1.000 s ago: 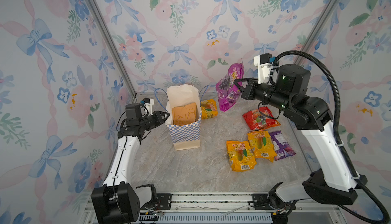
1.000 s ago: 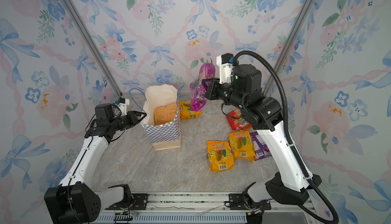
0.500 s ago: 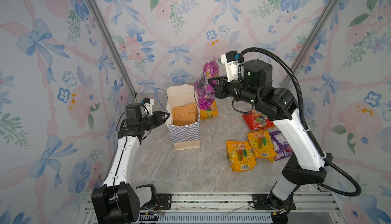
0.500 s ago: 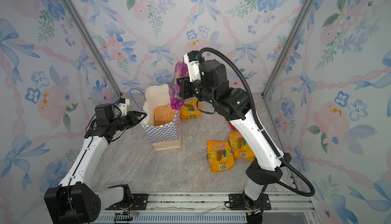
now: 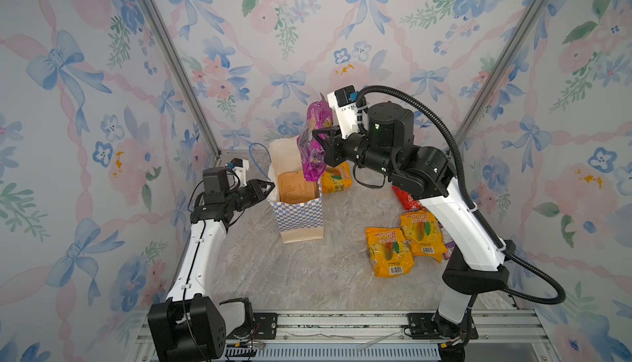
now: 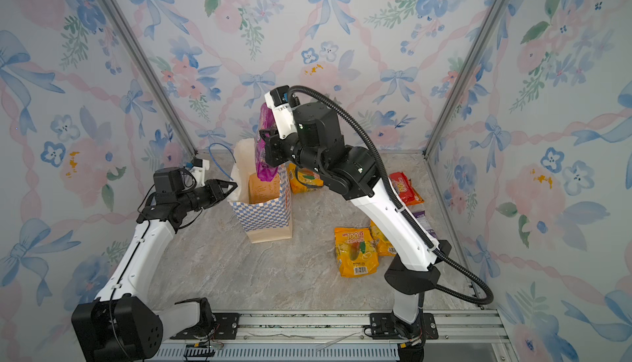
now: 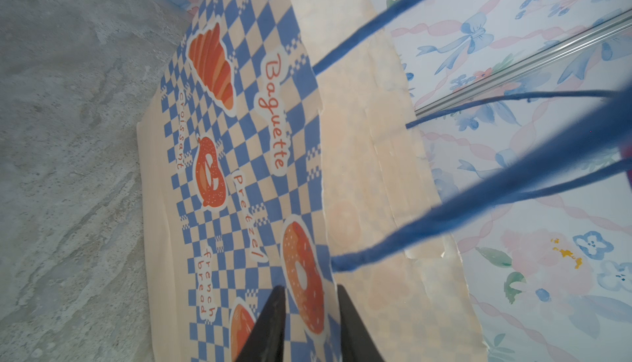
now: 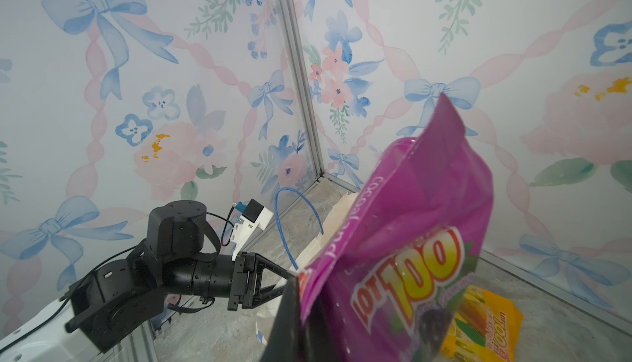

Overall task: Place the snacks into the paper bag
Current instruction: Place the snack in the paper bag.

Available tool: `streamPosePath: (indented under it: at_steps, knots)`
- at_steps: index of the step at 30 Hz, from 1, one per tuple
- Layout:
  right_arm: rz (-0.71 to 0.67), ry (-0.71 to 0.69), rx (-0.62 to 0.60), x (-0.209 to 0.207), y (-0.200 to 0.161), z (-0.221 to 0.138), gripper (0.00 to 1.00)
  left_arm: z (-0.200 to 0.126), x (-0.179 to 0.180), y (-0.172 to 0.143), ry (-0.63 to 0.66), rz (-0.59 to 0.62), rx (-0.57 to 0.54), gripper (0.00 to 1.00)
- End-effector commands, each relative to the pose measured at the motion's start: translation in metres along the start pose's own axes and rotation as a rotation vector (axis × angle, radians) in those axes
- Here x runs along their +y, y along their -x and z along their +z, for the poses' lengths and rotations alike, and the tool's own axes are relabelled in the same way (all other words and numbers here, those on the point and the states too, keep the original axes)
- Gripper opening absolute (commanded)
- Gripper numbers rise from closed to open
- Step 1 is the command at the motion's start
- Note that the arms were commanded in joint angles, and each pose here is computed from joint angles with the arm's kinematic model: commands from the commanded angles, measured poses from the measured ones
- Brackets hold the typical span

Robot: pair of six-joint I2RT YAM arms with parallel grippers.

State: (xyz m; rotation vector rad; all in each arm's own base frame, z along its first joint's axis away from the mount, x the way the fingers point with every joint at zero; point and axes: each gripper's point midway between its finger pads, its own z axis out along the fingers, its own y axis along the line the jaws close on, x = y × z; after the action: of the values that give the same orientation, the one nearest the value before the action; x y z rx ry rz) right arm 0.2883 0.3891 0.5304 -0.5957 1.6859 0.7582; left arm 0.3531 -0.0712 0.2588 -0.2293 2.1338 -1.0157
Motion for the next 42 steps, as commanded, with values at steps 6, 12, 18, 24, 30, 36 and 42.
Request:
streamPosePath:
  at_steps: [6, 12, 18, 24, 30, 36, 42]
  knots:
    - [-0.154, -0.004, -0.257, 0.040, 0.065, -0.050, 0.00, -0.001, -0.005, 0.003, -0.012, 0.022, -0.004, 0.27]
    - [-0.164, -0.039, -0.247, 0.037, 0.059, -0.037, 0.00, -0.004, -0.008, 0.003, -0.018, 0.031, -0.011, 0.27]
    - [-0.159, -0.130, -0.183, 0.020, 0.037, -0.009, 0.00, -0.004, -0.010, 0.005, -0.022, 0.030, -0.011, 0.27]
    - [-0.018, -0.175, -0.078, -0.020, 0.006, 0.023, 0.00, -0.005, -0.009, 0.005, -0.017, 0.030, -0.015, 0.27]
    - [0.094, -0.124, 0.005, -0.033, -0.022, 0.054, 0.00, -0.002, -0.007, 0.005, -0.015, 0.024, -0.008, 0.27]
    - [0.110, -0.124, 0.059, -0.034, -0.043, 0.071, 0.00, -0.003, -0.008, 0.006, -0.016, 0.027, -0.012, 0.27]
    - [0.124, -0.139, 0.107, -0.036, -0.062, 0.082, 0.00, -0.002, -0.008, 0.007, -0.015, 0.025, -0.012, 0.27]
